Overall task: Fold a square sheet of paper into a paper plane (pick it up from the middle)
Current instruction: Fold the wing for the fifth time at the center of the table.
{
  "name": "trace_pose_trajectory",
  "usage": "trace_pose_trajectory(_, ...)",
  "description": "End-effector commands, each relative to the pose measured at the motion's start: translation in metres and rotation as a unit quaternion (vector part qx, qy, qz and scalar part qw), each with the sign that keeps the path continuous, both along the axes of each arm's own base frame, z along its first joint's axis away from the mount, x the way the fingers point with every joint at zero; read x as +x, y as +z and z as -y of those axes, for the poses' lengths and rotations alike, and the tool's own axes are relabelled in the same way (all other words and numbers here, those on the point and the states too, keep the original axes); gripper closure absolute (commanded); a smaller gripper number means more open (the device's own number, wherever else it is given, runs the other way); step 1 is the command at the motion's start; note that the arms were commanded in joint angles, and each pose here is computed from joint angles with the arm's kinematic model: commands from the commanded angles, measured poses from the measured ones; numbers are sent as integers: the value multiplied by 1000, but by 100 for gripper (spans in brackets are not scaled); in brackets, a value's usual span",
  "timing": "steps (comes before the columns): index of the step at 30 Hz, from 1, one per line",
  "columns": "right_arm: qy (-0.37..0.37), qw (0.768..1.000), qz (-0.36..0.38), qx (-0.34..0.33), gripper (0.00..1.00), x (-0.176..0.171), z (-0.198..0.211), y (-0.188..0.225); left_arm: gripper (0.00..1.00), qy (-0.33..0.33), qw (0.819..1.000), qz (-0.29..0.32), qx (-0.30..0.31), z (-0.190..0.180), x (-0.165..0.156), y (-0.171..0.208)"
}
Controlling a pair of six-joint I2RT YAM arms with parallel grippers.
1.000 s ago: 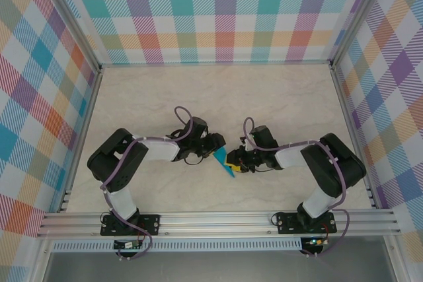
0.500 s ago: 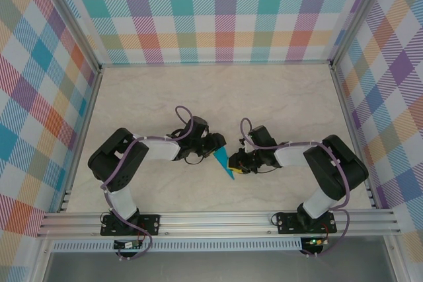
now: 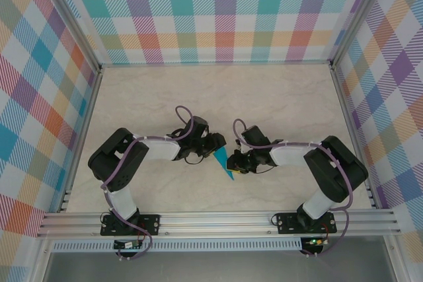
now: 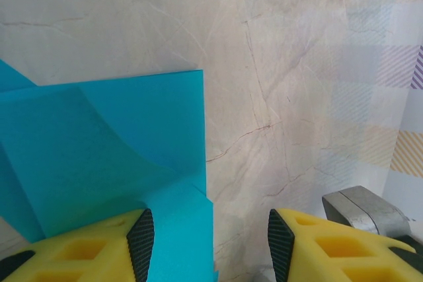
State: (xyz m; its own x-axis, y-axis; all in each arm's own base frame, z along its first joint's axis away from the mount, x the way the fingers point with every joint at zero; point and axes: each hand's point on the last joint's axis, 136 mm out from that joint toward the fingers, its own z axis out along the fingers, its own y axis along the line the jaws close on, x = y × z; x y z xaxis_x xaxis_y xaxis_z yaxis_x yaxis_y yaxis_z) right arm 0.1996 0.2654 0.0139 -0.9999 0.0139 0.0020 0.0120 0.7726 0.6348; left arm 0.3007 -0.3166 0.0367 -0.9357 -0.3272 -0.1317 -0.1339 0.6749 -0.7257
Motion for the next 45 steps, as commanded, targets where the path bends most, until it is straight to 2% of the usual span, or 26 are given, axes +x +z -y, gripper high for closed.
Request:
trace_pose_trajectory(1,9,994,-45,-103,78,-32,34,-29,49,-13,999,-22,26,-3,-9,-18)
trace_pose_trajectory(8,21,996,-28,-88,75,-34,30,-13,49,-13,999,-25,28,-3,-10,-18)
trace_pose_trajectory(29,28,963,-42,-266,81,-56,67,-57,49,-13,999,-28,26,-2,-10,-17)
trace_pose_trajectory(34,24,975,-13,-220,76,-47,51,-35,49,-14,999,-34,31,-3,-12,-20)
trace_pose_trajectory(39,-1,989,25,-145,72,-30,35,8,49,-15,999,-36,36,-5,-12,-22)
trace_pose_trajectory(45,-31,997,45,-52,67,-14,26,41,49,-20,999,-36,35,-4,-14,-20)
